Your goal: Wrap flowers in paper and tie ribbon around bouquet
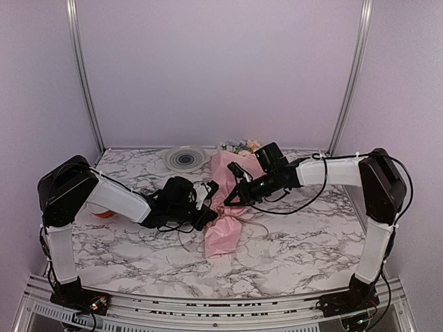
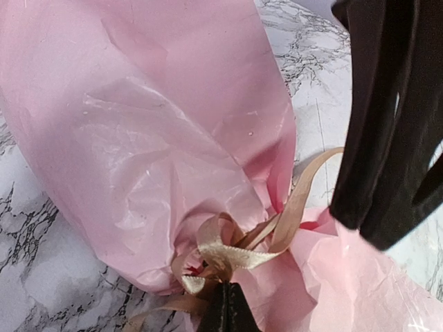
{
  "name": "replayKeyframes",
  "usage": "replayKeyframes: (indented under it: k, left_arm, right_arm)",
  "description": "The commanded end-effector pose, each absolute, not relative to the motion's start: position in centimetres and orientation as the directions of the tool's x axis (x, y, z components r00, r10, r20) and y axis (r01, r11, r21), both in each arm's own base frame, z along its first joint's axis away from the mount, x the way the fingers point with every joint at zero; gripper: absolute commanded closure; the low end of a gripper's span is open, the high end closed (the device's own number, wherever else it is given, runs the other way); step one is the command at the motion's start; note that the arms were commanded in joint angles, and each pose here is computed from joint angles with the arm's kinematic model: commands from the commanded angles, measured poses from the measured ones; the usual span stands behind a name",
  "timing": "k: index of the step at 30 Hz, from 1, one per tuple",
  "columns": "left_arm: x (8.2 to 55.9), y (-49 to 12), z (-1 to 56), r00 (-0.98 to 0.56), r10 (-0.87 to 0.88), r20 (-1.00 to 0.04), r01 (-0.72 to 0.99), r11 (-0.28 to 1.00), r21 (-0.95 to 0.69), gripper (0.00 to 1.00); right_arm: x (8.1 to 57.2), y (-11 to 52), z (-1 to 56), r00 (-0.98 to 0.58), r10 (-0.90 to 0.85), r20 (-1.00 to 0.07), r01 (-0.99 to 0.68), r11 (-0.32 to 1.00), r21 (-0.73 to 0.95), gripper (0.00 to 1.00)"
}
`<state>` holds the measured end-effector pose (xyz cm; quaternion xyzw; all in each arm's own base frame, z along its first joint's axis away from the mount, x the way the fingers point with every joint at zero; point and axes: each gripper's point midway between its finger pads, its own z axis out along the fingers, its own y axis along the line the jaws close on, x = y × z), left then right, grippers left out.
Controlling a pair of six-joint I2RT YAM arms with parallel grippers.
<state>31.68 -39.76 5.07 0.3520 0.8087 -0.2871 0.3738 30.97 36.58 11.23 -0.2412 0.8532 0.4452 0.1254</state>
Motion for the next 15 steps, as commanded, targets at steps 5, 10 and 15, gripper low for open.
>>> replayKeyframes:
  k: [5, 10, 15]
  left_arm:
    - [32.2, -39.7, 4.8, -0.459, 0.35, -0.817, 0.774, 0.609, -0.174, 1.0]
    - [32.3, -39.8, 5.0, -0.454, 0.342, -0.823, 0.774, 0.609, -0.174, 1.0]
    - [32.3, -39.9, 5.0, -0.451, 0.341, -0.825, 0.777, 0.605, -0.174, 1.0]
  right_arm:
    - [35.8, 37.5, 12.3, -0.745, -0.374, -0.552, -0.667, 0.42, 0.616, 0.91]
    - [36.5, 39.2, 12.5, -0.707, -0.398, -0.585, -0.707, 0.367, 0.605, 0.91]
    - [36.2, 40.5, 11.9, -0.692, -0.425, -0.583, -0.719, 0.338, 0.607, 0.94]
